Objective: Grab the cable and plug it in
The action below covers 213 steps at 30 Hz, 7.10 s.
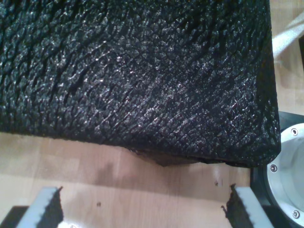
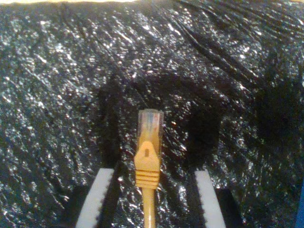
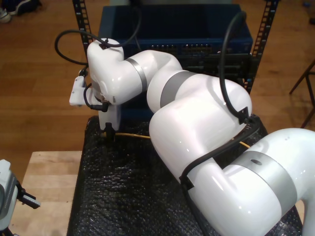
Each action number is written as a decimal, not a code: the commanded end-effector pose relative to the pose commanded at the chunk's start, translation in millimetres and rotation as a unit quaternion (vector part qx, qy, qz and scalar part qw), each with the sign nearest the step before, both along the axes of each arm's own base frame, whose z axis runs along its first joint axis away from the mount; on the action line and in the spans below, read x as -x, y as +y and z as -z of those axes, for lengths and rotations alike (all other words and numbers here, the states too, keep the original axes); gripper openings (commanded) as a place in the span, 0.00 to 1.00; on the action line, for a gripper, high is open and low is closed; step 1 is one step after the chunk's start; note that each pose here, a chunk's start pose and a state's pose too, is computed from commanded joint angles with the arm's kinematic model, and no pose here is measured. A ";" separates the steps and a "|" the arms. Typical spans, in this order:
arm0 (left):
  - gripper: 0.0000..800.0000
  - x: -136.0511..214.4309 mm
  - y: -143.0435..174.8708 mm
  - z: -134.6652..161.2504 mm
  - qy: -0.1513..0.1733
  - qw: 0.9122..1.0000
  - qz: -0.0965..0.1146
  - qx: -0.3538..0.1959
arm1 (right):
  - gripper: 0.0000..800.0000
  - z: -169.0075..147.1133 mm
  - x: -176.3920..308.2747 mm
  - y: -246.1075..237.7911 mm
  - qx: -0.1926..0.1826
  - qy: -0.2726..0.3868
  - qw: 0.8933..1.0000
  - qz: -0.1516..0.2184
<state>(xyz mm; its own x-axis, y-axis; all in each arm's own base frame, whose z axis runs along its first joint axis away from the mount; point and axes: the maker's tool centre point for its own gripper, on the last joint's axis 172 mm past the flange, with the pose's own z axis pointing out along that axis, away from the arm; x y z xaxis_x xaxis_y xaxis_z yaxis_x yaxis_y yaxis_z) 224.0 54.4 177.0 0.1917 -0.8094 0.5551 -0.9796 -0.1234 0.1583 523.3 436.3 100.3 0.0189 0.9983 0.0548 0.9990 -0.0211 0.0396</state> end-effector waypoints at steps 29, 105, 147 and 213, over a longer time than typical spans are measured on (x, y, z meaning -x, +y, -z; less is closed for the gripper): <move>1.00 -0.3 0.3 -0.1 0.000 1.000 0.000 0.000 | 0.29 0.0 0.4 -1.1 0.009 -0.006 1.000 -0.004; 1.00 4.0 -8.5 -9.5 0.014 1.000 0.013 0.022 | 0.01 -105.4 25.7 -98.9 -0.095 0.162 0.982 -0.003; 1.00 -44.0 -87.0 -39.5 0.004 0.997 0.020 0.075 | 0.01 -151.7 81.1 -200.6 -0.172 0.090 0.980 -0.037; 0.97 -139.4 -265.9 -170.2 -0.071 0.969 0.009 0.236 | 0.01 -249.1 178.1 -205.6 -0.268 0.014 0.963 0.008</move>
